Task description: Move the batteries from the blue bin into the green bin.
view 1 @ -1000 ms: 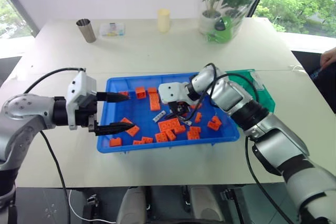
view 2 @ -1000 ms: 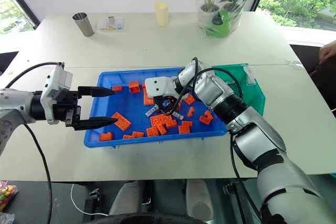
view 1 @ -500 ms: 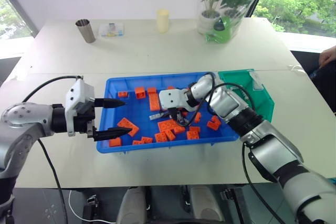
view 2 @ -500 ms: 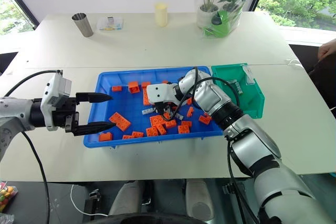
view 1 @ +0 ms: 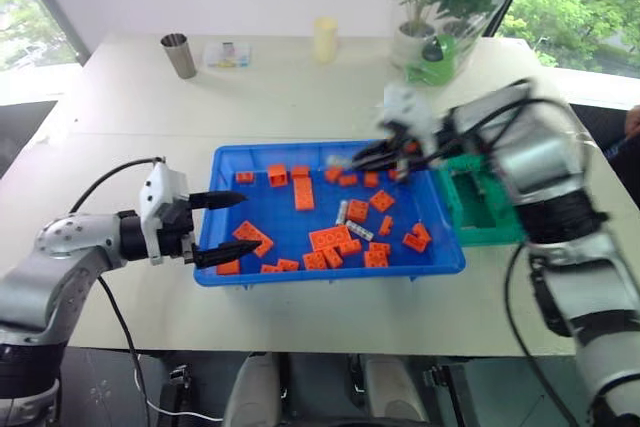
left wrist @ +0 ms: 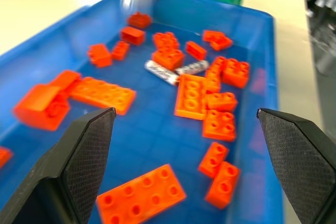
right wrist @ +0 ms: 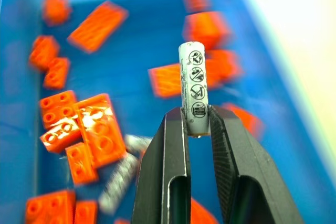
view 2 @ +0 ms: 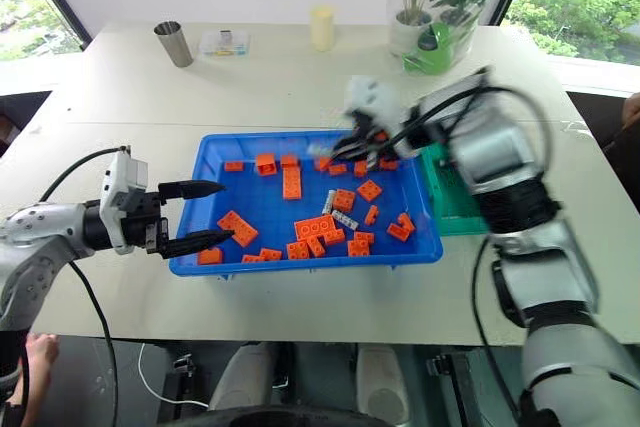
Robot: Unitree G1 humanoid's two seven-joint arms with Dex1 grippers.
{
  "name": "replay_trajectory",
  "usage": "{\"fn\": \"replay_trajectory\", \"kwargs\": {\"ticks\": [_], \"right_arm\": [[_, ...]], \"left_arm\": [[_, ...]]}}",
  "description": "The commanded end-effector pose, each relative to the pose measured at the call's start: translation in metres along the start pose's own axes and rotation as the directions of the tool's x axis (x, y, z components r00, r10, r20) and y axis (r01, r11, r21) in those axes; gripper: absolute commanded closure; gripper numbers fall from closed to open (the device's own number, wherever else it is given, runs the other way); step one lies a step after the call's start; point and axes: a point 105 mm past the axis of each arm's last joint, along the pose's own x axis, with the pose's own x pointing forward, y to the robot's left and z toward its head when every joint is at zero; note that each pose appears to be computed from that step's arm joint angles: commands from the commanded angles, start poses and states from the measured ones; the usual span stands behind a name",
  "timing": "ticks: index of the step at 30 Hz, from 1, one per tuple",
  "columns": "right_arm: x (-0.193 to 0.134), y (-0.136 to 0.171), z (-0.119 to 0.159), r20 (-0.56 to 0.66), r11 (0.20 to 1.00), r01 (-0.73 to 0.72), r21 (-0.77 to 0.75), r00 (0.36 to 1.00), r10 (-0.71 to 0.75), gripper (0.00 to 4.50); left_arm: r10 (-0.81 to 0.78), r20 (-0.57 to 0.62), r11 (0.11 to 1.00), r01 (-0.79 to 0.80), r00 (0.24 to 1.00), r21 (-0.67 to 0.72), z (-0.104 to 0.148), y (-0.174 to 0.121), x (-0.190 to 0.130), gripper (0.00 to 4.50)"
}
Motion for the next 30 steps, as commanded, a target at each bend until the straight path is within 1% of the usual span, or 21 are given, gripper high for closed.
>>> {"fn": "replay_trajectory", "kwargs": {"ticks": [1, 3, 5, 7, 10, 12, 13, 15, 16, 18, 20, 22, 24, 27, 30], "right_arm": [[-0.050, -0.021, -0.011, 0.009, 0.973, 0.199, 0.116, 0.979, -0.201, 4.45], [-0.075, -0.029, -0.032, -0.044, 0.939, 0.306, 0.158, 0.952, -0.303, 4.45], [-0.092, -0.030, -0.053, -0.094, 0.906, 0.378, 0.192, 0.926, -0.367, 4.45], [-0.099, -0.024, -0.072, -0.130, 0.892, 0.411, 0.187, 0.911, -0.392, 4.45], [-0.100, -0.021, -0.095, -0.183, 0.860, 0.465, 0.212, 0.883, -0.432, 4.45], [-0.098, -0.023, -0.105, -0.210, 0.842, 0.503, 0.196, 0.860, -0.465, 3.42], [-0.096, -0.025, -0.109, -0.220, 0.834, 0.521, 0.182, 0.848, -0.482, 3.06], [-0.093, -0.027, -0.111, -0.228, 0.834, 0.529, 0.155, 0.841, -0.491, 2.00], [-0.092, -0.029, -0.108, -0.222, 0.844, 0.518, 0.135, 0.846, -0.484, 1.52], [-0.088, -0.032, -0.092, -0.190, 0.867, 0.490, 0.092, 0.863, -0.468, 1.52], [-0.075, -0.031, -0.066, -0.125, 0.902, 0.428, 0.062, 0.900, -0.418, 1.52], [-0.053, -0.018, -0.038, -0.056, 0.947, 0.320, 0.040, 0.947, -0.317, 1.52], [-0.030, -0.001, -0.022, -0.022, 0.976, 0.217, 0.006, 0.976, -0.217, 1.52], [0.002, 0.022, -0.013, -0.011, 0.994, 0.101, -0.038, 0.995, -0.102, 1.52], [0.034, 0.043, -0.018, -0.045, 0.996, 0.003, -0.088, 0.999, -0.007, 1.52]], "left_arm": [[-0.012, -0.005, 0.998, 0.012, 1.000, 0.065, 0.000, 0.001, -0.001, 0.00], [-0.028, -0.016, 0.998, 0.029, 0.999, 0.064, -0.003, 0.002, -0.001, 0.00], [-0.035, -0.013, 0.998, 0.035, 0.999, 0.061, -0.001, 0.005, -0.002, 0.00], [-0.036, -0.009, 0.998, 0.037, 0.999, 0.060, 0.001, 0.008, -0.003, 0.00], [-0.036, -0.009, 0.997, 0.036, 0.999, 0.065, 0.002, 0.012, -0.004, 0.00], [-0.034, -0.008, 0.997, 0.034, 0.999, 0.068, 0.003, 0.015, -0.003, 0.00], [-0.034, -0.006, 0.997, 0.035, 0.999, 0.070, 0.004, 0.015, -0.003, 0.00], [-0.038, -0.004, 0.997, 0.038, 0.999, 0.074, 0.006, 0.016, -0.002, 0.00], [-0.040, -0.004, 0.996, 0.041, 0.999, 0.076, 0.008, 0.015, -0.001, 0.00], [-0.045, -0.003, 0.996, 0.045, 0.999, 0.080, 0.010, 0.014, -0.001, 0.00], [-0.046, -0.003, 0.996, 0.047, 0.999, 0.081, 0.010, 0.012, -0.002, 0.00], [-0.044, -0.003, 0.996, 0.044, 0.999, 0.081, 0.010, 0.010, -0.002, 0.00], [-0.038, -0.001, 0.996, 0.038, 0.999, 0.080, 0.010, 0.009, -0.002, 0.00], [-0.035, 0.002, 0.996, 0.035, 0.999, 0.081, 0.011, 0.006, 0.000, 0.00], [-0.037, 0.003, 0.996, 0.036, 0.999, 0.084, 0.013, 0.004, 0.000, 0.00]]}}
